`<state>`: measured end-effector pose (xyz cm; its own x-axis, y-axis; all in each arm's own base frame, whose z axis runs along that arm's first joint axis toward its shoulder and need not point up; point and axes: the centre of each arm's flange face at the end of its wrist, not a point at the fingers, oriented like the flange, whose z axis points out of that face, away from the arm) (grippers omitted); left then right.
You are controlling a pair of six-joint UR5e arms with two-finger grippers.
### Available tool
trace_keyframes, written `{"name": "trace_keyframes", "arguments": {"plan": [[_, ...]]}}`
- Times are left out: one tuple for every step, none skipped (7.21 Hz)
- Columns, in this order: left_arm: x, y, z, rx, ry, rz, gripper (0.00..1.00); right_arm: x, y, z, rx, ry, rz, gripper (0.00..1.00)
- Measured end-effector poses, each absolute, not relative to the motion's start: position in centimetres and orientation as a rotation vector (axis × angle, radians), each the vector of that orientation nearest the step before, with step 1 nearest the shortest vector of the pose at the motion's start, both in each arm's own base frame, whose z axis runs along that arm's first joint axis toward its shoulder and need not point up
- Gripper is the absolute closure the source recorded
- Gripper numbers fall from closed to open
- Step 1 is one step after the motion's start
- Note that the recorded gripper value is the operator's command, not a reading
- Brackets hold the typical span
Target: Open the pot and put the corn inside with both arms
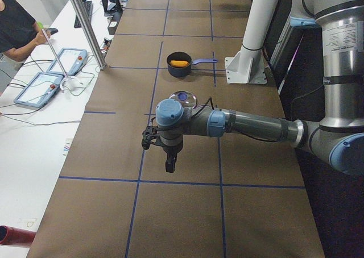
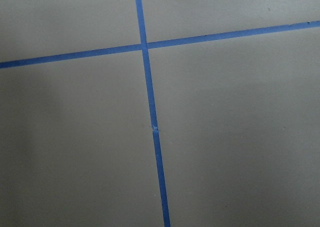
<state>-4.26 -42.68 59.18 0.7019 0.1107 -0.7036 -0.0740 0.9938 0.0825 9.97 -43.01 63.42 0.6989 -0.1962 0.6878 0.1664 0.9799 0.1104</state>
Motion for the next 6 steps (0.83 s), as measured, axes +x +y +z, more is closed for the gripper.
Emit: {"name": "trace_keyframes", "arguments": {"plan": [[-4.3, -42.6, 59.4, 0.047, 0.783, 0.100, 0.00, 10.0, -43.0, 63.5, 0.039, -0.767, -0.203, 0.00], [-4.3, -42.6, 59.4, 0.049, 0.780, 0.100, 0.00, 10.0, -43.0, 63.6, 0.037, -0.766, -0.203, 0.00], [-4.3, -42.6, 59.6, 0.049, 0.780, 0.102, 0.00, 10.0, -42.9, 63.7, 0.035, -0.767, -0.202, 0.00], [-4.3, -42.6, 60.0, 0.045, 0.780, 0.103, 0.00, 10.0, -42.9, 63.7, 0.034, -0.767, -0.201, 0.00], [-4.3, -42.6, 60.4, 0.039, 0.777, 0.101, 0.00, 10.0, -42.8, 63.8, 0.034, -0.767, -0.201, 0.00], [-4.3, -42.8, 60.5, 0.038, 0.776, 0.101, 0.00, 10.0, -42.8, 63.8, 0.034, -0.767, -0.201, 0.00]]}}
